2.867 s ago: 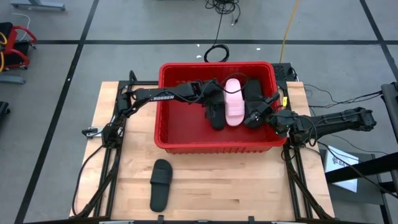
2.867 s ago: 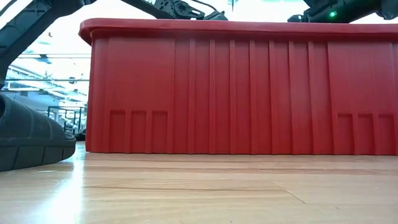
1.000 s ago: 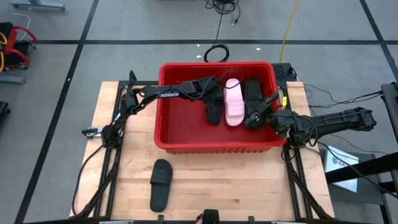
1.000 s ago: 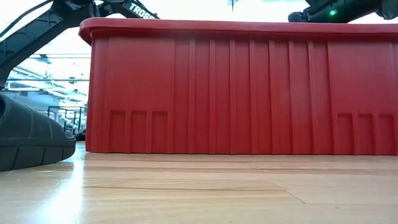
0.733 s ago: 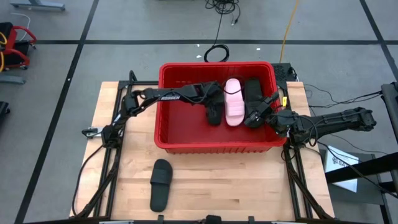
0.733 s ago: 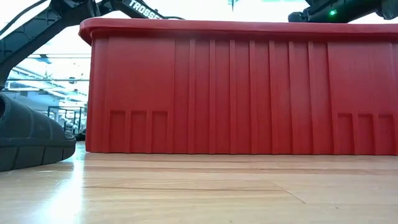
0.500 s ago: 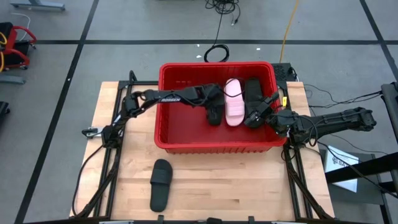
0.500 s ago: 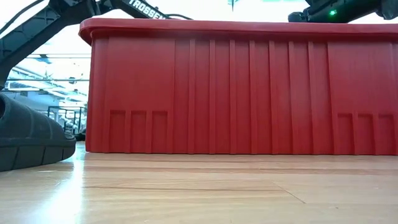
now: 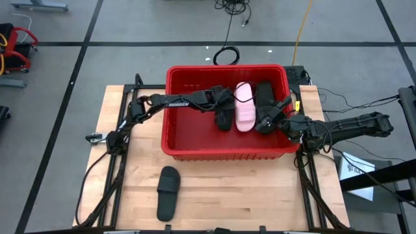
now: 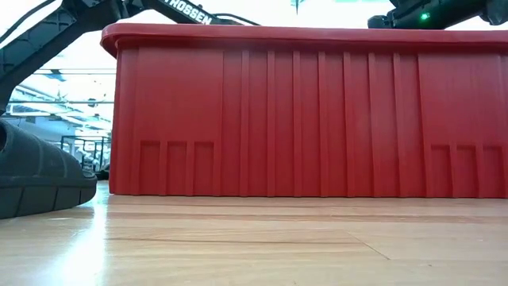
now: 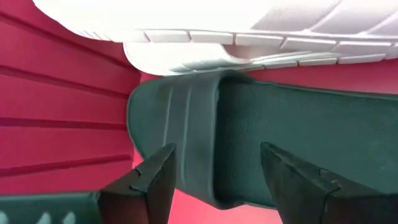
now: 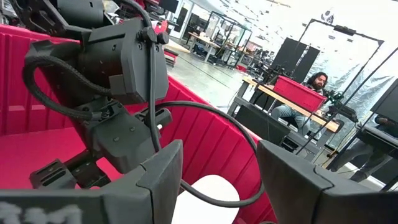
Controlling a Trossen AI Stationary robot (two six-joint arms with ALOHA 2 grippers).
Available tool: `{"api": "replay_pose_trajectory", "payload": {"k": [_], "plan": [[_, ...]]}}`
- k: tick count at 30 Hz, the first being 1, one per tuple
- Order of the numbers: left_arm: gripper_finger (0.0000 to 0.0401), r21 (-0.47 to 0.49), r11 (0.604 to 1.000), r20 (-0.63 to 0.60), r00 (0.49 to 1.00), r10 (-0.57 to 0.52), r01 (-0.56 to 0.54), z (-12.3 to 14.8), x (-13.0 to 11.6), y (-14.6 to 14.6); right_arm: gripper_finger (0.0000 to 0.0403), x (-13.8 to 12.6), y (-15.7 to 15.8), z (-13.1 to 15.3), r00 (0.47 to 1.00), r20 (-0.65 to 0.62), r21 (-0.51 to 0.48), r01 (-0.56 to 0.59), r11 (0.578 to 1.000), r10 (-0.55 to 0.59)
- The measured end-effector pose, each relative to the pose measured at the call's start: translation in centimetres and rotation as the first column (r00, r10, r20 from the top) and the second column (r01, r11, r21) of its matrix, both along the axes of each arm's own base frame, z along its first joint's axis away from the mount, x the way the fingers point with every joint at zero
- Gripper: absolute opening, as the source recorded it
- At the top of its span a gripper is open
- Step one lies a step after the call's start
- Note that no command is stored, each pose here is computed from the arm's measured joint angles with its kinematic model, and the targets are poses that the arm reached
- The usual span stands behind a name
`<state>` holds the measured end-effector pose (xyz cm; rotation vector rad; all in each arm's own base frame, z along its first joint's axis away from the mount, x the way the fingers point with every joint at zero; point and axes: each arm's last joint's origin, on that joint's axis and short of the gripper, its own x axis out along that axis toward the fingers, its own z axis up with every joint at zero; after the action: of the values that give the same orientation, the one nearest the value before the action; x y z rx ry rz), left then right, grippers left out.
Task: Pick and place slides into bin
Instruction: Put the black slide into the red organizer bin
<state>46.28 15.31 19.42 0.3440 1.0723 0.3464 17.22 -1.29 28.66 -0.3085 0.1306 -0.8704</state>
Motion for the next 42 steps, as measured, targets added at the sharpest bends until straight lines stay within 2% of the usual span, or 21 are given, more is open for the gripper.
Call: {"api": "replay_pose_trajectory", "payload": {"k": [9, 14, 20, 25, 32, 42], "plan": [[0.0225, 0.003, 0.999, 0.002, 0.999, -0.040, 0.040, 2.0, 0.9, -2.1, 0.0196, 0.0, 0.0, 0.0, 1.000, -0.005, 0.000, 0.000, 1.000, 0.000], [0.0225, 0.047, 0.998, -0.051, 0.998, -0.046, 0.048, 3.6, 0.9, -3.2, 0.0196, 0.0, 0.0, -0.1, 1.000, -0.007, -0.001, 0.000, 1.000, 0.000], [0.0225, 0.128, 0.991, -0.128, 0.991, 0.042, -0.025, 5.1, 0.1, -2.8, 0.0196, 0.0, 0.0, -0.1, 1.000, -0.007, -0.001, 0.000, 1.000, 0.000], [0.0225, 0.153, 0.986, -0.168, 0.981, 0.095, -0.069, 5.6, -0.8, -1.9, 0.0196, 0.0, 0.0, 0.0, 1.000, -0.008, -0.002, 0.000, 1.000, 0.000], [0.0225, 0.190, 0.969, -0.128, 0.974, 0.185, -0.159, 9.4, -3.3, -1.2, 0.0196, 0.0, 0.0, 0.0, 1.000, -0.007, -0.007, 0.001, 1.000, -0.001], [0.0225, 0.188, 0.957, 0.037, 0.975, 0.217, -0.220, 16.7, -7.5, -2.9, 0.0196, 0.0, 0.0, 0.0, 1.000, -0.010, -0.010, 0.001, 1.000, -0.001]]}}
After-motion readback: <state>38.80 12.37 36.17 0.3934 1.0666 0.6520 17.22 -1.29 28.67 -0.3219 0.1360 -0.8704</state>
